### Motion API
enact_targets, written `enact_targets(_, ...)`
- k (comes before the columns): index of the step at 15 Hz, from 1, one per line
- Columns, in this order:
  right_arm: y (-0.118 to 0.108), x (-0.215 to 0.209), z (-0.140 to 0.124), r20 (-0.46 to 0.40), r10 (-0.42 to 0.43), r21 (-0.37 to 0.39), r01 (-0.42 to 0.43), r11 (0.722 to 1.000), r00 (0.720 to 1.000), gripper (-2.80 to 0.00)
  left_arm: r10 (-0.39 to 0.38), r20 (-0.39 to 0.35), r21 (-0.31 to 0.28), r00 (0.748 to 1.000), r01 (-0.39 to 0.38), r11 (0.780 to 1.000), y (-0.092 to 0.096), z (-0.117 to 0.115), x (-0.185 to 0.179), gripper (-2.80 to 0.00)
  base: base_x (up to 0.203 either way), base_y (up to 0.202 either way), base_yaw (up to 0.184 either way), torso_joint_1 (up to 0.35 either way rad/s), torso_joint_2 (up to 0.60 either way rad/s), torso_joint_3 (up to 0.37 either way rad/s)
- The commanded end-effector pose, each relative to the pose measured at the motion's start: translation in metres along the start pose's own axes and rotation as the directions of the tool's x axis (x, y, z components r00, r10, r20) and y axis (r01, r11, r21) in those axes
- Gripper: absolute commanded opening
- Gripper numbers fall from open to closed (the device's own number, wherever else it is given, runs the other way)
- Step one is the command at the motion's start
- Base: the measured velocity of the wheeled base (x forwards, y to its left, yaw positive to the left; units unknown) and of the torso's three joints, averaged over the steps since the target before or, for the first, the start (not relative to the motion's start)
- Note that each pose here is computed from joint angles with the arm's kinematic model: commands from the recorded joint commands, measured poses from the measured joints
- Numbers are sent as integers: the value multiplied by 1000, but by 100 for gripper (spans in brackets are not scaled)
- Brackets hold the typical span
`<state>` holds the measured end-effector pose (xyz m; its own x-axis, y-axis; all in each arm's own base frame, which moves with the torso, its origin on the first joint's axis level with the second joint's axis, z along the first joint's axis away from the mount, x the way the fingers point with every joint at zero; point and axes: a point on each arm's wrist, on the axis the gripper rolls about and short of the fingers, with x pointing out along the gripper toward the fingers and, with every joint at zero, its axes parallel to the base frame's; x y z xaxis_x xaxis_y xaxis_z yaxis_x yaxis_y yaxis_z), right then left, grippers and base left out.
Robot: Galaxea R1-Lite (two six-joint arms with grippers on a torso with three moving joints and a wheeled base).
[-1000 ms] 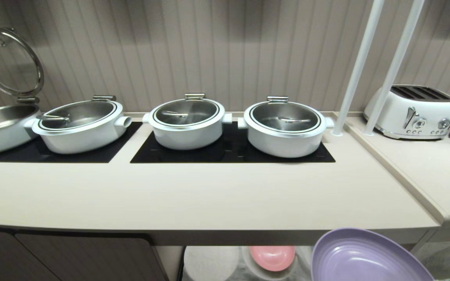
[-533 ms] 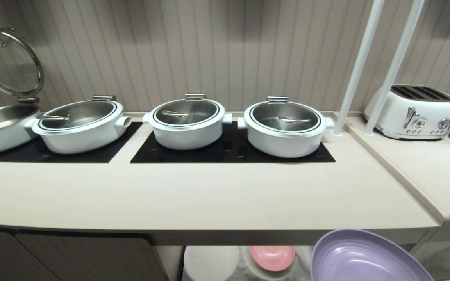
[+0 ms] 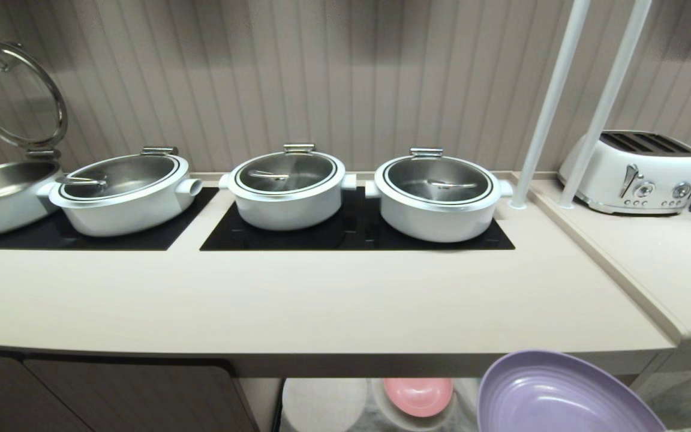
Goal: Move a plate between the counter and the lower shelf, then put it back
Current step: Put the plate in the cupboard
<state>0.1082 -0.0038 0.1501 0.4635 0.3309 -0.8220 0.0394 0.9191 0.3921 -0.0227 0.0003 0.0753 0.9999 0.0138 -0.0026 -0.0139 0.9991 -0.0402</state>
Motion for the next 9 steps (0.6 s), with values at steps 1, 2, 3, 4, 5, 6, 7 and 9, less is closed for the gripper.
enact_targets(1, 0, 0, 0, -5, 2, 3, -2, 1000, 1000, -280, 1, 0, -1, 1000, -1, 1000, 0, 0, 0, -280, 0, 0, 0, 0, 0, 0)
enact_targets(2, 0, 0, 0, -1, 2, 1, -2, 1000, 1000, -280, 0, -1, -1, 1000, 0, 1000, 0, 0, 0, -280, 0, 0, 0, 0, 0, 0)
enact_targets(3, 0, 0, 0, -2, 2, 2, -2, 1000, 1000, -280, 1, 0, -1, 1000, -1, 1000, 0, 0, 0, -280, 0, 0, 0, 0, 0, 0)
enact_targets(4, 0, 0, 0, -2, 2, 2, -2, 1000, 1000, -280, 0, -1, -3, 1000, 0, 1000, 0, 0, 0, -280, 0, 0, 0, 0, 0, 0)
enact_targets(5, 0, 0, 0, -4, 2, 2, -2, 1000, 1000, -280, 1, 0, -3, 1000, -1, 1000, 0, 0, 0, -280, 0, 0, 0, 0, 0, 0)
enact_targets(6, 0, 0, 0, -4, 2, 2, -2, 1000, 1000, -280, 0, -1, -3, 1000, 0, 1000, 0, 0, 0, -280, 0, 0, 0, 0, 0, 0)
enact_targets(7, 0, 0, 0, -4, 2, 2, -2, 1000, 1000, -280, 1, 0, -3, 1000, -1, 1000, 0, 0, 0, -280, 0, 0, 0, 0, 0, 0)
enact_targets(9, 0, 0, 0, -4, 3, 2, -3, 1000, 1000, -280, 0, -1, -3, 1000, 0, 1000, 0, 0, 0, -280, 0, 0, 0, 0, 0, 0)
